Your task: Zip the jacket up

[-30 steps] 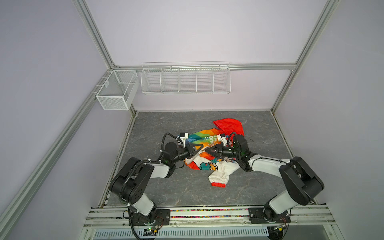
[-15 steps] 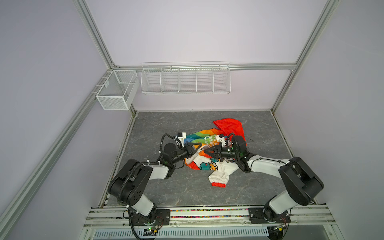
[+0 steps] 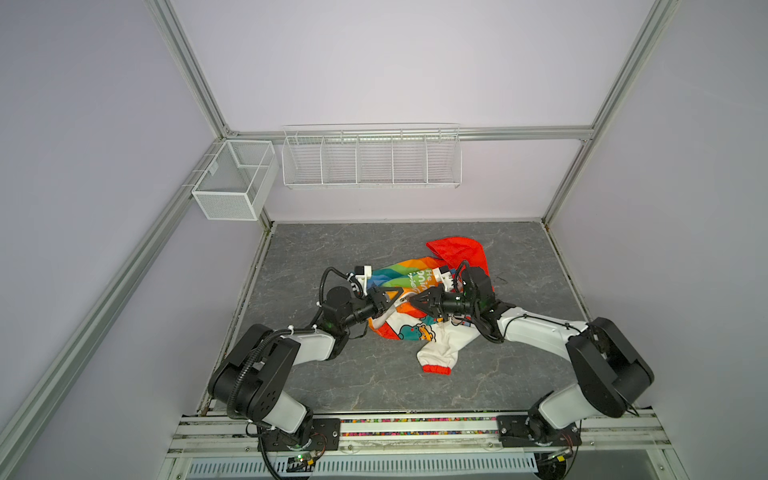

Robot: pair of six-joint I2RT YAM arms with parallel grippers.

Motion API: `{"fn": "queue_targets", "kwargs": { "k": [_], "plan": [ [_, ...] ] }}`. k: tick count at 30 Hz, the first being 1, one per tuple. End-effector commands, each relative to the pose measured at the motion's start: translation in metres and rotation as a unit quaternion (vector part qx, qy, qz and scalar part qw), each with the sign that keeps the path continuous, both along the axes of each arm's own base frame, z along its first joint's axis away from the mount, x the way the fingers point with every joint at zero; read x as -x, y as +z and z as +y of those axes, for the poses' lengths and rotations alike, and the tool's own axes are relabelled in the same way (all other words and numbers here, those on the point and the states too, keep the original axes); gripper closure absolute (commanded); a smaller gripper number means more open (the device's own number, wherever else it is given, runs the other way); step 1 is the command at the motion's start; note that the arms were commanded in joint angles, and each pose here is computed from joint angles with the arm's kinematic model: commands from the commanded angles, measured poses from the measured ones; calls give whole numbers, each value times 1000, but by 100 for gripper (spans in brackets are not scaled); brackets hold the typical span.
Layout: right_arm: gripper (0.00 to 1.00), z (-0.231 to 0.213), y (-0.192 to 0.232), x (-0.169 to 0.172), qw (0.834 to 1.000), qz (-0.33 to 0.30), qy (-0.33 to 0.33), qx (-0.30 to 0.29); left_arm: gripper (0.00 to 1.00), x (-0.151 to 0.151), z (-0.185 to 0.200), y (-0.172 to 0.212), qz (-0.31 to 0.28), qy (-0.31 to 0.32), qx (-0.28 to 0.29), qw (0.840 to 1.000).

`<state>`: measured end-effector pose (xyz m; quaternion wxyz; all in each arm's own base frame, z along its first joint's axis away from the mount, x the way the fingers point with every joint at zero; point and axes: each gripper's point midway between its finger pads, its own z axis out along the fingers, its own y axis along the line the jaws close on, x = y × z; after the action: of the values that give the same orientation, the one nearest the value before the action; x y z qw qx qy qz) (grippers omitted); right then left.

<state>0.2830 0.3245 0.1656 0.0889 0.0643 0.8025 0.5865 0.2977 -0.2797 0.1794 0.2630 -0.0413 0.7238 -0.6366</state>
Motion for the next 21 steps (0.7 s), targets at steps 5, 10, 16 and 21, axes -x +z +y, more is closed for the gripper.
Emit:
{"fn": "queue_targets", "kwargs": {
  "k": [5,10,16,21],
  "plan": [
    [57,7,4,-11,1000,-10,-6,-25,100,3,-3,12,-18,-17,7,1000],
    [50,7,6,-16,999,-20,-13,-39,100,3,-4,14,-16,-22,16,1000],
    [42,10,1,-21,998,-16,-17,-55,100,4,-7,16,-13,-31,32,999],
    [37,12,-5,-24,997,-8,-19,-68,100,4,-8,18,-16,-34,37,999]
  ]
}}
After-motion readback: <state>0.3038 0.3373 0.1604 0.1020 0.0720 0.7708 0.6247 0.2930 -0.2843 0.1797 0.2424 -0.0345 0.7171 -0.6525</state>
